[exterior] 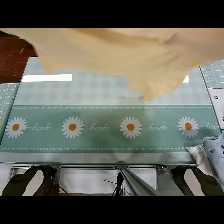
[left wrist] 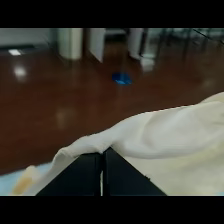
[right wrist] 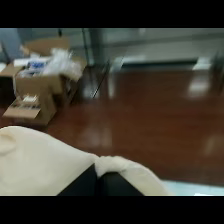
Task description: Fold the shirts.
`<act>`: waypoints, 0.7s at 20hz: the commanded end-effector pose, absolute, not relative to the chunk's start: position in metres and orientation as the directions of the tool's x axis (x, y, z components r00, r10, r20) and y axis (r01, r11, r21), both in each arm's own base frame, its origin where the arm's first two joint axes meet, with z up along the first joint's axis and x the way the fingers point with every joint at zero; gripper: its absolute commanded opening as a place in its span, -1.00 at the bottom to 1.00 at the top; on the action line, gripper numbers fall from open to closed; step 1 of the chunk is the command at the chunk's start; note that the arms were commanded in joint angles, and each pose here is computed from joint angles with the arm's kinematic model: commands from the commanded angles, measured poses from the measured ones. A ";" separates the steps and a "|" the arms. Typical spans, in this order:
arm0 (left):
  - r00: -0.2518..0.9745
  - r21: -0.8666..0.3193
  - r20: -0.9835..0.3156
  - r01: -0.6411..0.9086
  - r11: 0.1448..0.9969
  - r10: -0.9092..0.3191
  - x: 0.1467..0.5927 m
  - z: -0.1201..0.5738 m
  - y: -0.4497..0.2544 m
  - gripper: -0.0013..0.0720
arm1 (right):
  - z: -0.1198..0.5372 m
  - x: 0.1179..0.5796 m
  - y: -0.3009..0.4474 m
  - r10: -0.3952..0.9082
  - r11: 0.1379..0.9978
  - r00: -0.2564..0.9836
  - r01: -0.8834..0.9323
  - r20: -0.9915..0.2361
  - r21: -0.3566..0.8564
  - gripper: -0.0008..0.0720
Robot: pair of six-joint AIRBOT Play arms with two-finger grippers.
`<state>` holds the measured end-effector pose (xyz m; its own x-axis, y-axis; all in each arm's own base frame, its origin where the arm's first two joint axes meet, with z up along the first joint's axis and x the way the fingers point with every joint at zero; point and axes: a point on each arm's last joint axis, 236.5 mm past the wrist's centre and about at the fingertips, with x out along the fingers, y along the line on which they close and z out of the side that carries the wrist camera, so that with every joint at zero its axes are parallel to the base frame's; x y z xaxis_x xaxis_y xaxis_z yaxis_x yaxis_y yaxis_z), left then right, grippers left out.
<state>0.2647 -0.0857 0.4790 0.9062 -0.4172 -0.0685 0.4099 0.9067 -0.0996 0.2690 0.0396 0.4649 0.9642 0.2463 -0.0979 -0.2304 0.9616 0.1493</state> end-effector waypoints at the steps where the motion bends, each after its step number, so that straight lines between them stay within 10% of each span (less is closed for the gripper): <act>1: 0.984 -0.027 0.063 0.168 0.985 -0.166 0.170 0.533 -0.057 -0.92 | 0.529 0.177 0.029 0.010 1.000 0.996 -0.013 0.084 0.027 -0.86; 8: 0.930 -0.037 -0.336 0.149 0.988 -0.153 0.118 0.431 -0.065 -0.92 | 0.417 0.157 0.031 0.015 1.000 0.915 -0.015 -0.403 0.005 -0.86; 14: 0.733 -0.156 -0.661 0.075 0.985 -0.160 0.182 0.316 -0.036 -0.92 | 0.338 0.238 0.017 0.212 0.976 0.691 -0.111 -0.691 0.188 -0.86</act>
<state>0.1604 -0.0465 0.3746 0.8466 -0.1491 -0.5109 0.1122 0.9884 -0.1027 0.2085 0.0166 0.3822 0.8316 0.0929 -0.5475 -0.0539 0.9948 0.0869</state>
